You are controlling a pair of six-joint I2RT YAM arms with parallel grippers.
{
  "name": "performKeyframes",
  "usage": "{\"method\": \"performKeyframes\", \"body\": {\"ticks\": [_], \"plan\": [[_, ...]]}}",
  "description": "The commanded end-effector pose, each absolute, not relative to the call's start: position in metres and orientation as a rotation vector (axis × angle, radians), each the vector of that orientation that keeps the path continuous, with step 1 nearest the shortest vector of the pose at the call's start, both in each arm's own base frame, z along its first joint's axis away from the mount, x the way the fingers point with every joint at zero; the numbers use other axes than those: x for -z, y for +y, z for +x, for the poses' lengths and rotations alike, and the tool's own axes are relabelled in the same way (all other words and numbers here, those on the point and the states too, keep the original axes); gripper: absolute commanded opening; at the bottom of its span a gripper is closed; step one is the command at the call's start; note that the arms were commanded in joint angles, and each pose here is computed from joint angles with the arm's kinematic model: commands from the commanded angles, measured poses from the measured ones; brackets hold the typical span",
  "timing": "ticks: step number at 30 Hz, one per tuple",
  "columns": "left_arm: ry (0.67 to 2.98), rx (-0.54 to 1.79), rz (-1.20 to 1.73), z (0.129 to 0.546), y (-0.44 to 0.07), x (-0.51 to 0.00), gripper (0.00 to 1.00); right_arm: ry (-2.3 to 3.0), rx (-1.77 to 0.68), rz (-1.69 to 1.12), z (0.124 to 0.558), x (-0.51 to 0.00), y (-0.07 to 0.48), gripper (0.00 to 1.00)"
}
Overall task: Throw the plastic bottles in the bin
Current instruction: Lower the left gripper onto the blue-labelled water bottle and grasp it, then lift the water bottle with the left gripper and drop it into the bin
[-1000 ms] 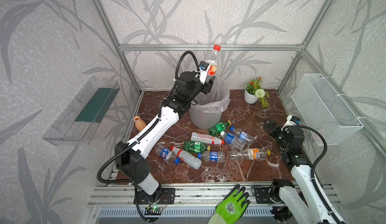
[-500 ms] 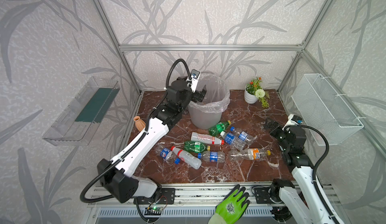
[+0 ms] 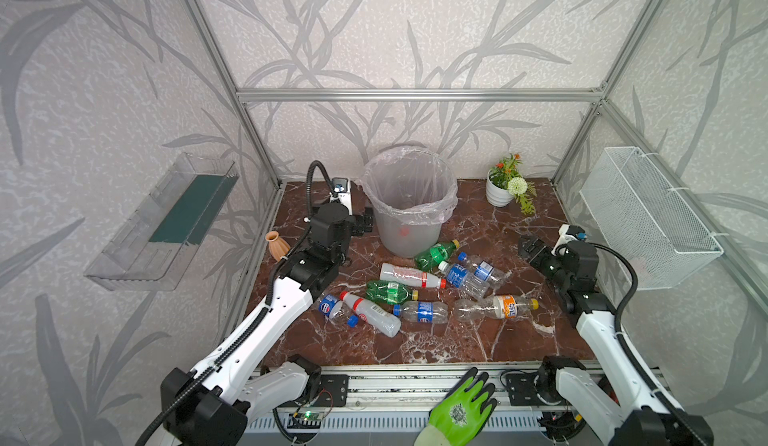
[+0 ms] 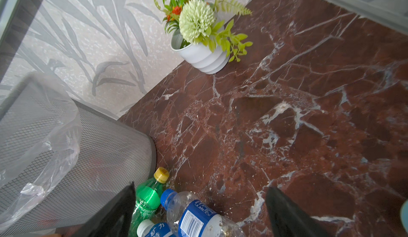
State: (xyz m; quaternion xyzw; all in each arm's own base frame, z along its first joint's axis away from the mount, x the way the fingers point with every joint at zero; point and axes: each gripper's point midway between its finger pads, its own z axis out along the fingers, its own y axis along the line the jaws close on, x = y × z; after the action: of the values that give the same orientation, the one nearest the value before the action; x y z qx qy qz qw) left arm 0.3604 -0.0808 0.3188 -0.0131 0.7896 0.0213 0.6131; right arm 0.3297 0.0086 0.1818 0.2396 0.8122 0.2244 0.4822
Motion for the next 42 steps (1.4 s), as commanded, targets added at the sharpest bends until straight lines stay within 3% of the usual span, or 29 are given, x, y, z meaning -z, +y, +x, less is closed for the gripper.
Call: {"method": "performKeyframes", "body": {"ticks": [1, 10, 18, 36, 42], "plan": [[1.845, -0.062, -0.339, 0.334, -0.034, -0.296, 0.99, 1.969, -0.637, 0.507, 0.343, -0.202, 0.029, 0.91], [2.025, -0.11, -0.845, 0.253, 0.024, -0.207, 0.99, 2.004, -0.659, 0.436, 0.36, -0.195, 0.06, 0.91], [2.175, 0.032, -1.198, 0.198, 0.014, -0.132, 0.92, 2.015, -0.639, 0.451, 0.363, -0.187, 0.057, 0.91], [2.4, 0.15, -1.298, 0.214, -0.015, -0.035, 0.85, 2.029, -0.57, 0.445, 0.357, -0.185, 0.05, 0.92], [2.385, 0.23, -1.283, 0.225, -0.016, -0.027, 0.72, 2.023, -0.568, 0.444, 0.356, -0.188, 0.049, 0.93]]}}
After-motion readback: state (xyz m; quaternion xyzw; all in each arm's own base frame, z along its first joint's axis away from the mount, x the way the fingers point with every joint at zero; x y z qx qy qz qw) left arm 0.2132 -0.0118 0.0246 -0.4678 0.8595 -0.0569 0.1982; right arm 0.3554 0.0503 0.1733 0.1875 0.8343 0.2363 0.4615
